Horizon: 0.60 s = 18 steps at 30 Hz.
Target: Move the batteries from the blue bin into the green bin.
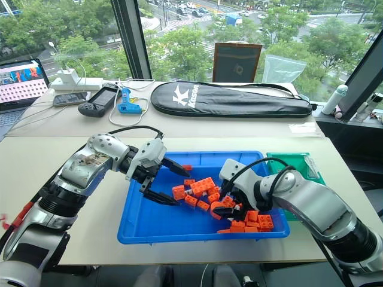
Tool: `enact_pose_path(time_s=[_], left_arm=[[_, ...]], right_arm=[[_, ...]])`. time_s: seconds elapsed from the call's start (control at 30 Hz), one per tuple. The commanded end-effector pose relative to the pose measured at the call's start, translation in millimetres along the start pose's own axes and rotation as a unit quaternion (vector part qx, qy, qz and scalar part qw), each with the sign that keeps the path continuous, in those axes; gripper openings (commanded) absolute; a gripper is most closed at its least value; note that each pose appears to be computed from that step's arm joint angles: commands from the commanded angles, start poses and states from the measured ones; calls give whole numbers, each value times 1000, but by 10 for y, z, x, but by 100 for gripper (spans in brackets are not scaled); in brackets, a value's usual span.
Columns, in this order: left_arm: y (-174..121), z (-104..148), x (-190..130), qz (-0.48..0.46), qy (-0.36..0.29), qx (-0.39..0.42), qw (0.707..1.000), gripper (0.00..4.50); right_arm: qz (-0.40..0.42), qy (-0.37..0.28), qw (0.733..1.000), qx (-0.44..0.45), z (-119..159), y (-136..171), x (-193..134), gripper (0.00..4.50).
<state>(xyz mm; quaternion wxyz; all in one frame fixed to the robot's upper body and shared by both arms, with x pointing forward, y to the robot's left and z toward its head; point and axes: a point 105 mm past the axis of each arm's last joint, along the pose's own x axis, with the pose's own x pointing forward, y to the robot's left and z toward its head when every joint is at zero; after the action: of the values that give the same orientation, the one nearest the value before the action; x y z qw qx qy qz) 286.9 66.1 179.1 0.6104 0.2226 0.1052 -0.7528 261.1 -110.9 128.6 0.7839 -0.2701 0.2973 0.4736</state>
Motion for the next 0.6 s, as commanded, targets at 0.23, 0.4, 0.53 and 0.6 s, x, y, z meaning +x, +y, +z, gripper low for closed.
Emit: enact_pose_path(time_s=[0.23, 0.4, 0.53, 0.6], left_arm=[[-26, 65, -52, 4, -2, 13, 1000, 450], [-15, 69, -72, 6, 1, 13, 1000, 450], [-8, 69, -70, 7, 1, 14, 1000, 450], [1, 66, -64, 8, 4, 15, 1000, 450]], right_arm=[[14, 3, 999, -41, -22, 82, 148, 179], [2, -5, 999, -52, 55, 1, 54, 143], [-17, -48, 997, -52, 301, -164, -213, 143], [-54, -54, 995, -60, 366, -340, -342, 143]])
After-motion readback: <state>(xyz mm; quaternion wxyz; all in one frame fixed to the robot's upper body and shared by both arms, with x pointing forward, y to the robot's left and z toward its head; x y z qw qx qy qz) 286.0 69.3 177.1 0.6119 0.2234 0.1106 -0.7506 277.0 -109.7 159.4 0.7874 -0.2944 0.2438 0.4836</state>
